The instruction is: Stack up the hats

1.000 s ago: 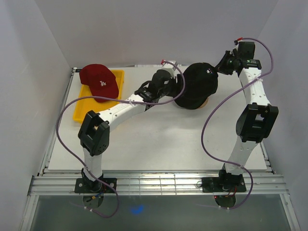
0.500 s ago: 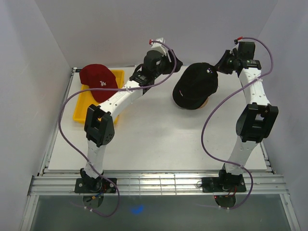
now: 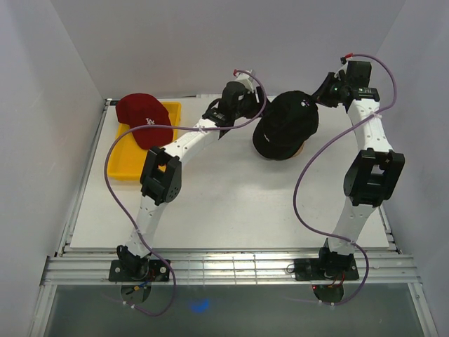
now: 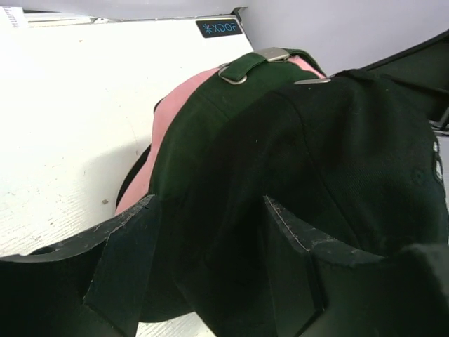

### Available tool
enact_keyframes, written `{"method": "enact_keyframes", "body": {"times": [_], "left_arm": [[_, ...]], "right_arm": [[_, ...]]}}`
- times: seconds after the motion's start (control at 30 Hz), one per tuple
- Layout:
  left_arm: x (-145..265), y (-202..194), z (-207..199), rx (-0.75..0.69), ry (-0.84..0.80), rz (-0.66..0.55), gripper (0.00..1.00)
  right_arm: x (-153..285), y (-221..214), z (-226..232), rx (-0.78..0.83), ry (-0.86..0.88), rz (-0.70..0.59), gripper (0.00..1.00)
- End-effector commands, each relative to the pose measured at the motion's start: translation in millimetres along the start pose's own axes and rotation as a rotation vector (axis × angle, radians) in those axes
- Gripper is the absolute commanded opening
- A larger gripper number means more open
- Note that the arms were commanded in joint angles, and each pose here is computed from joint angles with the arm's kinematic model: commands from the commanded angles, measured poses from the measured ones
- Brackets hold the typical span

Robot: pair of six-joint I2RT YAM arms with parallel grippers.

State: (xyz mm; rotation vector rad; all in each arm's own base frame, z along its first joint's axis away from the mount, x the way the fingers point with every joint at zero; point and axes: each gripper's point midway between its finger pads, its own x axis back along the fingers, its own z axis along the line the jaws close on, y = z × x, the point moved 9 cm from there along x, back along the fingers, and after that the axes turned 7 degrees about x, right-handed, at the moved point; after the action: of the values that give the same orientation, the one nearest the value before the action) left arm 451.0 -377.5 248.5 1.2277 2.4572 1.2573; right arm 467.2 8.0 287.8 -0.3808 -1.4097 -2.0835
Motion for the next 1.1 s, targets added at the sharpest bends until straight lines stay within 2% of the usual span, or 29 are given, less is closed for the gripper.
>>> {"method": "enact_keyframes", "body": {"times": [0.0, 0.53, 0.7, 1.07], "left_arm": [[0.8, 9.3, -10.3, -0.004, -0.036, -0.005, 0.69], [-6.3, 14.3, -1.4, 0.055, 0.022, -0.028, 0.68], [-6.7, 14.0, 1.1, 0.057, 0.036, -0.028, 0.69], [0.4, 25.0, 3.8, 0.074, 0.069, -0.057, 0.72]], "right_arm": [[-14.4, -3.0, -15.5, 0.015, -0.028, -0.005, 0.18], [-33.8, -43.5, -35.6, -0.044, -0.091, 0.112, 0.13], [-23.2, -44.9, -29.7, -0.04, -0.077, 0.08, 0.13], [-16.9, -69.5, -32.3, -0.068, -0.088, 0.13, 0.12]]}}
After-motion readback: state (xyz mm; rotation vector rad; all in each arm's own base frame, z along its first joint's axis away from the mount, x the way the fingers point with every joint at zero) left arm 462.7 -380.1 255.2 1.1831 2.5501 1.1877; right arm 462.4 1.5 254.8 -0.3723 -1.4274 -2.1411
